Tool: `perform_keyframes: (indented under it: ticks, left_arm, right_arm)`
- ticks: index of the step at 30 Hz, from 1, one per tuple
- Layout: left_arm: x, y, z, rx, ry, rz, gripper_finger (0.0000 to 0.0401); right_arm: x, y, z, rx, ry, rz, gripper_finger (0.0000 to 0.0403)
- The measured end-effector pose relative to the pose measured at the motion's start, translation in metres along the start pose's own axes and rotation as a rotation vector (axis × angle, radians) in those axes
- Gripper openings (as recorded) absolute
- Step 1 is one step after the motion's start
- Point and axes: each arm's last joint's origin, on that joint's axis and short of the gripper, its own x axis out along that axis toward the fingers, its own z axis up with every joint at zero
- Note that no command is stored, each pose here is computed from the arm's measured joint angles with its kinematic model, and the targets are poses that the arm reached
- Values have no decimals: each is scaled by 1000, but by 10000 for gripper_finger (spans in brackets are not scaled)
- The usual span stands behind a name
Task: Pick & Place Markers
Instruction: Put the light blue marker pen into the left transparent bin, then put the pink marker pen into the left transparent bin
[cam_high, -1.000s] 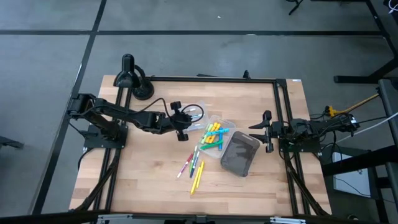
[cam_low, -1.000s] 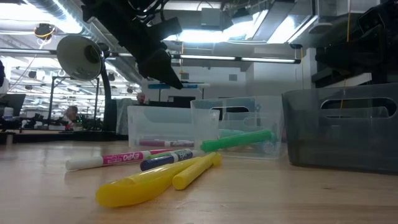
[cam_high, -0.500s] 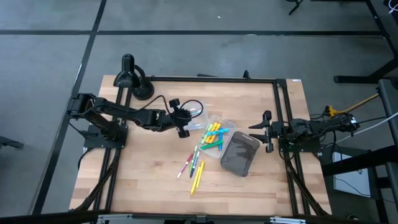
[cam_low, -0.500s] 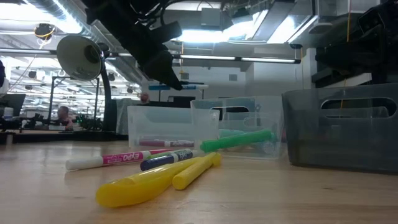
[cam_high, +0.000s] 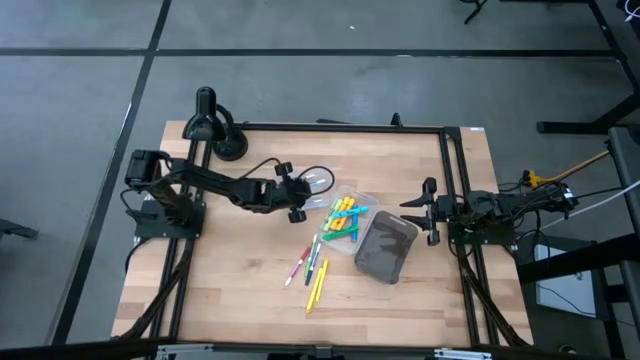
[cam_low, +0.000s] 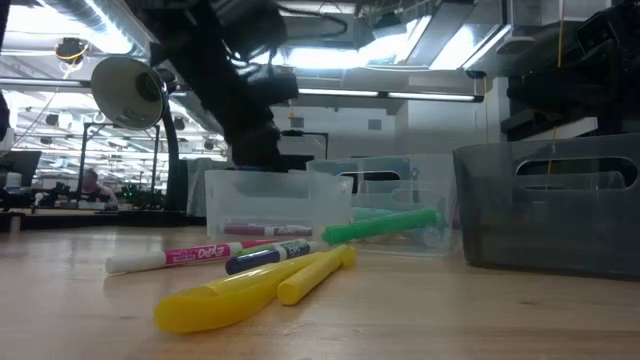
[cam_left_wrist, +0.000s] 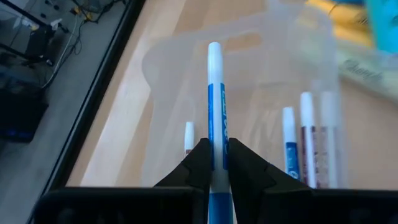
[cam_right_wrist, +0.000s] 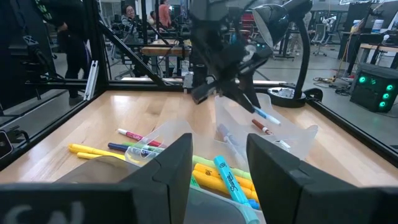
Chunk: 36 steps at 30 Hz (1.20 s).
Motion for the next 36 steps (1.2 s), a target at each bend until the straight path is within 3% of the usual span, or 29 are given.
perform_keyframes:
  ticks: [36]
  left_arm:
    - [8, 0, -3, -62, 25, -24, 56]
  right_arm:
    - [0, 0, 0, 0, 0, 0, 152]
